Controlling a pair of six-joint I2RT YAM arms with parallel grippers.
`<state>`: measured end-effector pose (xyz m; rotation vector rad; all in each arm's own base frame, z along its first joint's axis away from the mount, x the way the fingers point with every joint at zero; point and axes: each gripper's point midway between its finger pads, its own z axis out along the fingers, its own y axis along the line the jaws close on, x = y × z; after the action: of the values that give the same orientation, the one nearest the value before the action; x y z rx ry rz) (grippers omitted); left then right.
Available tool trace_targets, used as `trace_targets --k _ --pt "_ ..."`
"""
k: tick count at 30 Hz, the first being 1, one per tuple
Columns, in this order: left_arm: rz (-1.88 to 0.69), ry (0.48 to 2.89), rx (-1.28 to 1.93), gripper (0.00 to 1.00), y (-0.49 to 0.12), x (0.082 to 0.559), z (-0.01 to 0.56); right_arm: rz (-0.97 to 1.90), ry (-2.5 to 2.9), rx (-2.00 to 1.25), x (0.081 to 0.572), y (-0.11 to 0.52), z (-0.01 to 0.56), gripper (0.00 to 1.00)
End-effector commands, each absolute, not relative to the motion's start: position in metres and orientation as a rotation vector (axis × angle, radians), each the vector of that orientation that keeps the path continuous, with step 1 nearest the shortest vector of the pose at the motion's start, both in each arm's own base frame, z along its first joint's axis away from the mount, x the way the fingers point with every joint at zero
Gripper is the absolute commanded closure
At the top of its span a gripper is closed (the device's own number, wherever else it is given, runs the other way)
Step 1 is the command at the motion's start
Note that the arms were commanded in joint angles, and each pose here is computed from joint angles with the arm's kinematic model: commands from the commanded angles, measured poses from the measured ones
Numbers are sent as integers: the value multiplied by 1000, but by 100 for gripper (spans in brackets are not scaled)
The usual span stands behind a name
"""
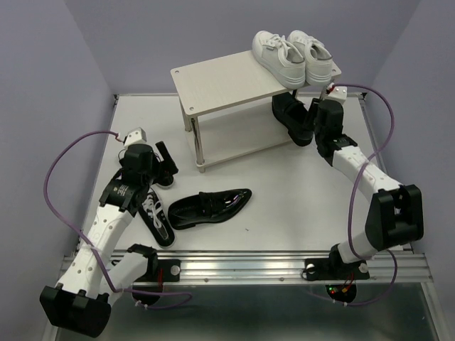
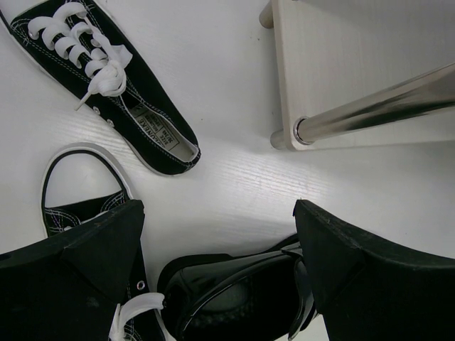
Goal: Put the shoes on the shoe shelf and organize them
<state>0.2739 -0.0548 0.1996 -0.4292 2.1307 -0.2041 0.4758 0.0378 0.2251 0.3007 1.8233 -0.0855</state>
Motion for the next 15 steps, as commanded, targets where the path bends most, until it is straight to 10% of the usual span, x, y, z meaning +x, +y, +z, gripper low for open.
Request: trace_targets --k 1,15 --pt "-212 2086 -438 1 -53 275 213 -27 1774 320 461 39 247 47" --pt "-228 2108 -398 1 -58 271 218 51 1918 303 408 46 212 31"
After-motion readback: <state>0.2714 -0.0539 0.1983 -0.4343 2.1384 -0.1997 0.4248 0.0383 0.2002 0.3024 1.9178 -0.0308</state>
